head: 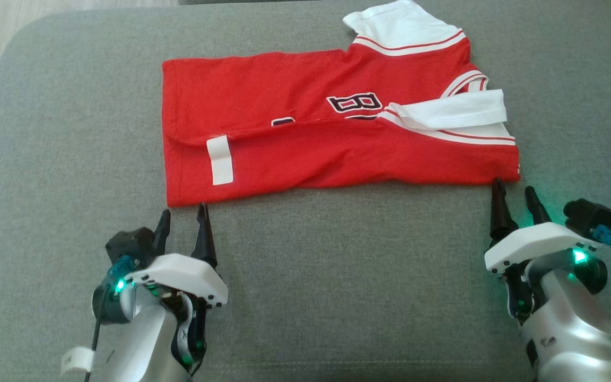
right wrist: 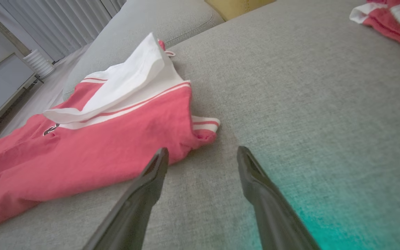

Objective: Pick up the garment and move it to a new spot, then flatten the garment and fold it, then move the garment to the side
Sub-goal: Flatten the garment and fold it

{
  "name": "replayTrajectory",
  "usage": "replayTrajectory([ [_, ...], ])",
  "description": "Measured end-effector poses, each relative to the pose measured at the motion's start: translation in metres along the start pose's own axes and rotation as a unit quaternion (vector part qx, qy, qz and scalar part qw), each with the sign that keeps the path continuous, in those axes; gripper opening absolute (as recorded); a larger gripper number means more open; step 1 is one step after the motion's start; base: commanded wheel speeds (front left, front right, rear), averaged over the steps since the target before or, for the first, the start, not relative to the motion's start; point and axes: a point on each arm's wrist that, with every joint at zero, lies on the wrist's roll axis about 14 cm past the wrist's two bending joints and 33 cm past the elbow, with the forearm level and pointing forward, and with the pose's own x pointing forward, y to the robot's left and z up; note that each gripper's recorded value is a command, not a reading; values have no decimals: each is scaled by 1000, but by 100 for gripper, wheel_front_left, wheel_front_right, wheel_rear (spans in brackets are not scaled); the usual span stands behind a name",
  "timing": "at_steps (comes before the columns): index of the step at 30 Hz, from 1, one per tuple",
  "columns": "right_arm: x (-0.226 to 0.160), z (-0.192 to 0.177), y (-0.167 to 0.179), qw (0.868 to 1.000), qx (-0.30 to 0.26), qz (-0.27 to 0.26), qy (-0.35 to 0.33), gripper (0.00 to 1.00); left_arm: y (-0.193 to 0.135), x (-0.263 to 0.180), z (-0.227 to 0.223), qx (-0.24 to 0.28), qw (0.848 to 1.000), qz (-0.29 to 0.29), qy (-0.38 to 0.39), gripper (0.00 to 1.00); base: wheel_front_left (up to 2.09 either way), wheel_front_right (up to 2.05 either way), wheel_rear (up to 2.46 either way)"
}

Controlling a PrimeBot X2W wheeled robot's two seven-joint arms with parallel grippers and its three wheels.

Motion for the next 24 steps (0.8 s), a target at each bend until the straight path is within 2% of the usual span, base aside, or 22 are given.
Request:
replayTrajectory([
  [17, 12, 10, 0, 1000, 20, -12, -11, 100, 6, -2, -1, 2, 1000, 7, 1, 100, 0, 0, 0],
  [18, 14, 10, 1, 1000, 20, -12, -9, 95, 6, -1, -2, 2, 1000, 7, 2, 100, 0, 0, 0],
  [19, 16, 9, 2, 1000, 19, -11, -7, 76, 6, -1, -3, 2, 1000, 7, 3, 100, 0, 0, 0],
  [20, 18, 8, 3, 1000, 15, -10, -4, 42, 7, 0, -3, 2, 1000, 8, 4, 100, 0, 0, 0],
  [21, 19, 6, 5, 1000, 11, -8, 1, 2, 7, 0, -4, 2, 1000, 9, 5, 100, 0, 0, 0],
  [24, 24, 4, 9, 1000, 2, -2, 9, 0, 9, 0, -6, 0, 1000, 12, 8, 100, 0, 0, 0],
])
